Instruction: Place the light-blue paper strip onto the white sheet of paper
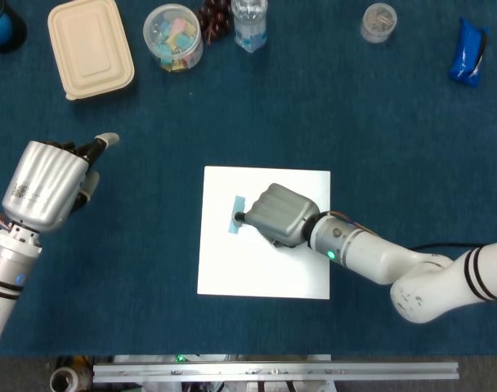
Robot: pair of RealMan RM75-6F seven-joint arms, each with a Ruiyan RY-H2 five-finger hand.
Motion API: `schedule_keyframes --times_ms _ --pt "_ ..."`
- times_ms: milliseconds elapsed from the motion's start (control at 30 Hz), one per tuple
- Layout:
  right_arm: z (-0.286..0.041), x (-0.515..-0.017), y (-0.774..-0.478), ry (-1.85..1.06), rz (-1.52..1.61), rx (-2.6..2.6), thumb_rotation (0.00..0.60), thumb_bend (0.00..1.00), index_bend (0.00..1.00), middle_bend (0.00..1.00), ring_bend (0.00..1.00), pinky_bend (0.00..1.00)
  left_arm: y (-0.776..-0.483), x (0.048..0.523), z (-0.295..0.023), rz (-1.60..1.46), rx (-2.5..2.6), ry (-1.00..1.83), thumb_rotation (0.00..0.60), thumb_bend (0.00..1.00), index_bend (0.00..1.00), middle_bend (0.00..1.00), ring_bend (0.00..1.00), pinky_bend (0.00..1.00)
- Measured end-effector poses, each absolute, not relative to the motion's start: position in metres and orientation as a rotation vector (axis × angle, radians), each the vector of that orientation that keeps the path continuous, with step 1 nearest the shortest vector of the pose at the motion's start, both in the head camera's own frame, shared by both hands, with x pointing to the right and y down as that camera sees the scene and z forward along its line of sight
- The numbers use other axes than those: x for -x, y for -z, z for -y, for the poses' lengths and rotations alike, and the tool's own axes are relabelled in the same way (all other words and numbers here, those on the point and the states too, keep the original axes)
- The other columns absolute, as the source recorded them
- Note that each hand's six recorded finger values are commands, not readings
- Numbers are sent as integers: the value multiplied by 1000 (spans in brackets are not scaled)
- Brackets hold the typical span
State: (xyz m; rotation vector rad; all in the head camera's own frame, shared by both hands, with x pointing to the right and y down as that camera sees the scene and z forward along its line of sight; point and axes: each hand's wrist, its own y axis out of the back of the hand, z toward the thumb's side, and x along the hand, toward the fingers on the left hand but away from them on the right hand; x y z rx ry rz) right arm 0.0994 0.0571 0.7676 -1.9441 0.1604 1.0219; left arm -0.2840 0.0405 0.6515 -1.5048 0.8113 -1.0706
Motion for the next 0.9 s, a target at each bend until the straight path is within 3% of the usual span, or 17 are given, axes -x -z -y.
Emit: schedule_keyframes --times_ms 500,767,867,900 --pt "-54 -99 -752 -991 -99 1969 600 1000 264 1000 1000 1000 -651 285 -39 -818 1504 1071 600 395 270 609 665 759" --pt "-23 -129 -723 -999 67 1916 600 996 243 1000 1000 1000 -648 293 -34 -853 1495 1076 600 395 270 600 657 759" --pt "-5 -155 -707 -1027 167 1868 600 861 243 1000 1000 1000 -646 298 -31 -872 1488 1081 600 395 270 586 639 759" --pt "0 -165 -701 -1040 200 1850 600 769 243 1000 1000 1000 -646 299 -30 -878 1486 1083 600 395 270 581 633 757"
